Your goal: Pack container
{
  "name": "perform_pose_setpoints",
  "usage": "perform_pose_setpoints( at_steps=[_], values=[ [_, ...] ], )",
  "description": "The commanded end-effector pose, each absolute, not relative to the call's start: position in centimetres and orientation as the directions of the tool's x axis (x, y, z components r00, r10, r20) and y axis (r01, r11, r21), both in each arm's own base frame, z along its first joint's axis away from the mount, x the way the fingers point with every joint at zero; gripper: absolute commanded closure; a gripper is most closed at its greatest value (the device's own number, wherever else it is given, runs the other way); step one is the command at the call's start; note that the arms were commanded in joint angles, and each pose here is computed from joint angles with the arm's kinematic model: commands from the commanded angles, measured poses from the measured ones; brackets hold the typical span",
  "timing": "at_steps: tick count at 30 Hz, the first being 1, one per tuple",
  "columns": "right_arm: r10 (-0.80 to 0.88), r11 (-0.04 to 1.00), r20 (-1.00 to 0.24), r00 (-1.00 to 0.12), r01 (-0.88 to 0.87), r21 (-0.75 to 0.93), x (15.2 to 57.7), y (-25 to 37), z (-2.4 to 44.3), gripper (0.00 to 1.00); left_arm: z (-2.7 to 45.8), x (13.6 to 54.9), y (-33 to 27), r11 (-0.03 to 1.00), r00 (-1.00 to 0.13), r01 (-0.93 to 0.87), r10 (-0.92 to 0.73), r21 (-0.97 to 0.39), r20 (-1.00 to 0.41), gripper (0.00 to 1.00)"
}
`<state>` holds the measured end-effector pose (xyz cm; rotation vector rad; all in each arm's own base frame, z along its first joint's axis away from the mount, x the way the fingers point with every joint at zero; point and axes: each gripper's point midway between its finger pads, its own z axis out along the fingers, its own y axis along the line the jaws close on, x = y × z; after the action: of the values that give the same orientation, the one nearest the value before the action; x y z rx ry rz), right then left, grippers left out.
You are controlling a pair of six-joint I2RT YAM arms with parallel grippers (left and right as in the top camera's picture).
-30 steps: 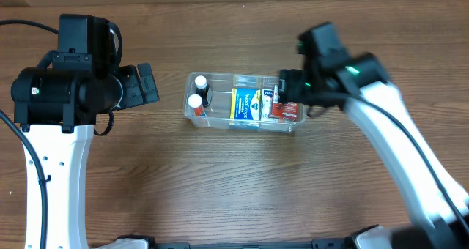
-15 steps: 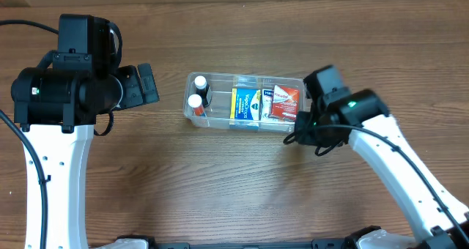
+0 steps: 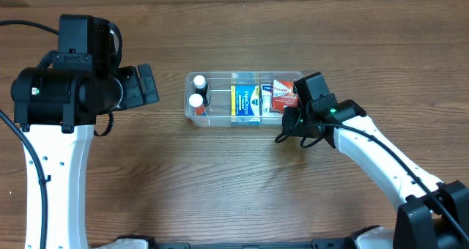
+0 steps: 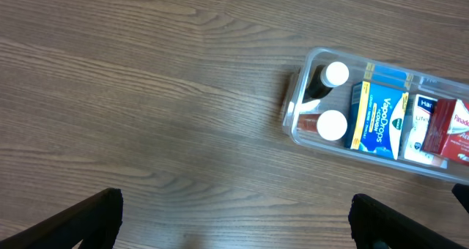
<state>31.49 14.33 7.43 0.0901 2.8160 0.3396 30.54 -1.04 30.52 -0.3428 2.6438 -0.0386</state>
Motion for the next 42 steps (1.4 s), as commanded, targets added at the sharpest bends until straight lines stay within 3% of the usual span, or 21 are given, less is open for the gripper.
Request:
perform_pose_setpoints(
  at_steps=[1, 5, 9, 10, 11, 15, 17, 23, 29, 33, 36, 42],
  values=[
    [0.09, 0.974, -0.243, -0.966, 0.035, 0.223, 30.4, 14.0, 6.8, 0.76, 30.7, 30.5, -1.0, 0.969, -0.857, -0.231, -0.246, -0.089, -0.453, 0.0],
    [0.105, 0.978, -0.161, -0.981, 0.072, 0.197, 28.0, 13.3, 6.9, 0.73, 30.7, 30.4, -1.0, 0.969, -0.859, -0.23, -0.245, -0.088, -0.45, 0.0],
    [0.12, 0.968, -0.308, -0.944, 0.043, 0.246, 29.5, 13.5, 13.1, 0.57, 30.7, 30.5, -1.0, 0.969, -0.856, -0.23, -0.245, -0.089, -0.456, 0.0],
    [0.122, 0.971, -0.377, -0.918, 0.03, 0.239, 30.3, 13.1, 15.2, 0.35, 30.8, 30.6, -1.0, 0.969, -0.855, -0.231, -0.246, -0.09, -0.457, 0.0],
    [0.119, 0.974, -0.437, -0.891, 0.019, 0.228, 30.9, 12.8, 16.9, 0.0, 30.8, 30.6, -1.0, 0.969, -0.854, -0.231, -0.246, -0.09, -0.458, 0.0],
    [0.147, 0.986, -0.667, -0.731, 0.053, 0.16, 33.2, 10.2, 23.7, 0.0, 30.8, 30.9, -1.0, 0.968, -0.85, -0.233, -0.251, -0.096, -0.464, 0.0],
    [0.112, 0.991, -0.702, -0.703, 0.031, 0.128, 33.3, 9.7, 24.9, 0.0, 30.6, 31.0, -1.2, 0.968, -0.855, -0.23, -0.249, -0.098, -0.455, 0.0],
    [0.199, 0.978, -0.694, -0.692, 0.091, 0.189, 29.4, 8.0, 26.8, 0.0, 30.8, 29.5, -1.5, 0.98, -0.875, -0.178, -0.2, -0.09, -0.441, 0.0],
    [0.282, 0.956, -0.699, -0.657, 0.132, 0.261, 23.2, 5.6, 27.4, 0.0, 32.6, 24.9, -2.9, 0.991, -0.786, -0.057, -0.118, -0.118, -0.607, 0.0],
    [0.29, 0.954, -0.715, -0.636, 0.13, 0.271, 20.3, 4.3, 25.0, 0.0, 30.6, 20.9, -3.8, 0.99, -0.689, 0.036, -0.077, -0.14, -0.72, 0.0],
    [0.314, 0.946, -0.706, -0.634, 0.148, 0.288, 19.2, 3.9, 23.4, 0.0, 28.1, 18.2, -3.1, 0.978, -0.624, -0.01, -0.168, -0.208, -0.763, 0.0],
    [0.312, 0.947, -0.699, -0.643, 0.152, 0.283, 19.0, 3.8, 23.1, 0.0, 24.1, 16.4, -2.8, 0.971, -0.662, -0.052, -0.208, -0.233, -0.72, 0.0]
  ],
)
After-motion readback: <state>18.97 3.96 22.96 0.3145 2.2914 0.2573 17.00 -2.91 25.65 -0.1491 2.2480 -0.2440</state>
